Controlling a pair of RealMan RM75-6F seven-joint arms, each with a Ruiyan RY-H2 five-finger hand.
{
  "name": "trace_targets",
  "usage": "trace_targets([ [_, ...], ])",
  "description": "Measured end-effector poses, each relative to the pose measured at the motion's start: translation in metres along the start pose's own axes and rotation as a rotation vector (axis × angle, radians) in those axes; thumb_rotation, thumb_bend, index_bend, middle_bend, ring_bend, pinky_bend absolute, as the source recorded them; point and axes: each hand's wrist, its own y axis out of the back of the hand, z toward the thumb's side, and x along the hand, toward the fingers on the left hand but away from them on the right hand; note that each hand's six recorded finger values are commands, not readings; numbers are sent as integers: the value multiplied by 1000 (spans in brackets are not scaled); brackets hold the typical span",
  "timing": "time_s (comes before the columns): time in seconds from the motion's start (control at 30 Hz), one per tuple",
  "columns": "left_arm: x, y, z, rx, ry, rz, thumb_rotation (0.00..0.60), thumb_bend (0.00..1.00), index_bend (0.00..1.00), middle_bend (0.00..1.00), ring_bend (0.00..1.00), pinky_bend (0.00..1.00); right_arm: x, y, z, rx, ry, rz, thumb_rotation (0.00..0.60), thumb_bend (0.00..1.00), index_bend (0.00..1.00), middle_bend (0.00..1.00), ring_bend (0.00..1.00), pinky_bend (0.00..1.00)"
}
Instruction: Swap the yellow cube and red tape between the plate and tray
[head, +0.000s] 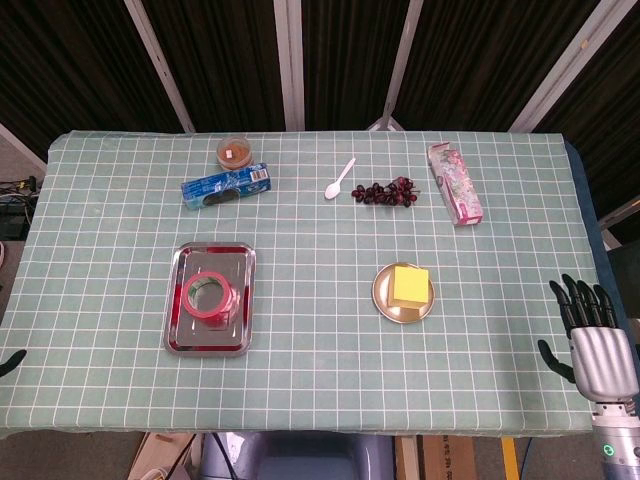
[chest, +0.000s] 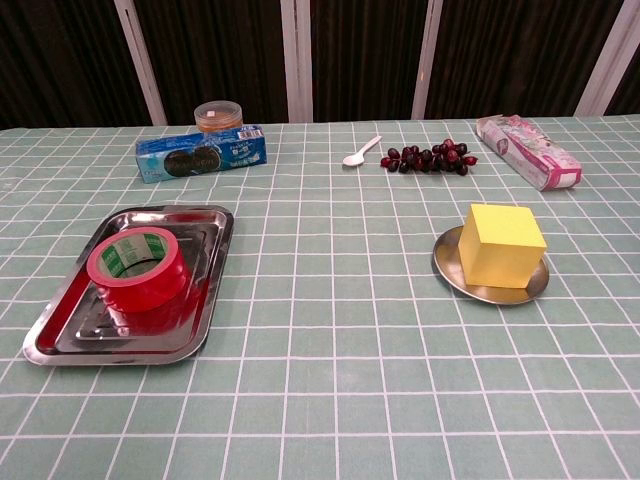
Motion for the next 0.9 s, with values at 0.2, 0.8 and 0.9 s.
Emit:
trace_targets([
  [0.2,-3,5,-2,-10,-1,12,600,0,183,0,0,87,-2,-4,4,5,-3,4,600,332,27,30,0,0],
  [0.8,-3,5,-4,-22,0,-1,600,0,183,0,0,85,5,-9,17,-104,31,102,600,301,27,30,0,0],
  [0.9,-3,4,-5,-17,9,-3,600,0,183,0,0,85,-1,-6,26,-133,55,135,600,289,27,30,0,0],
])
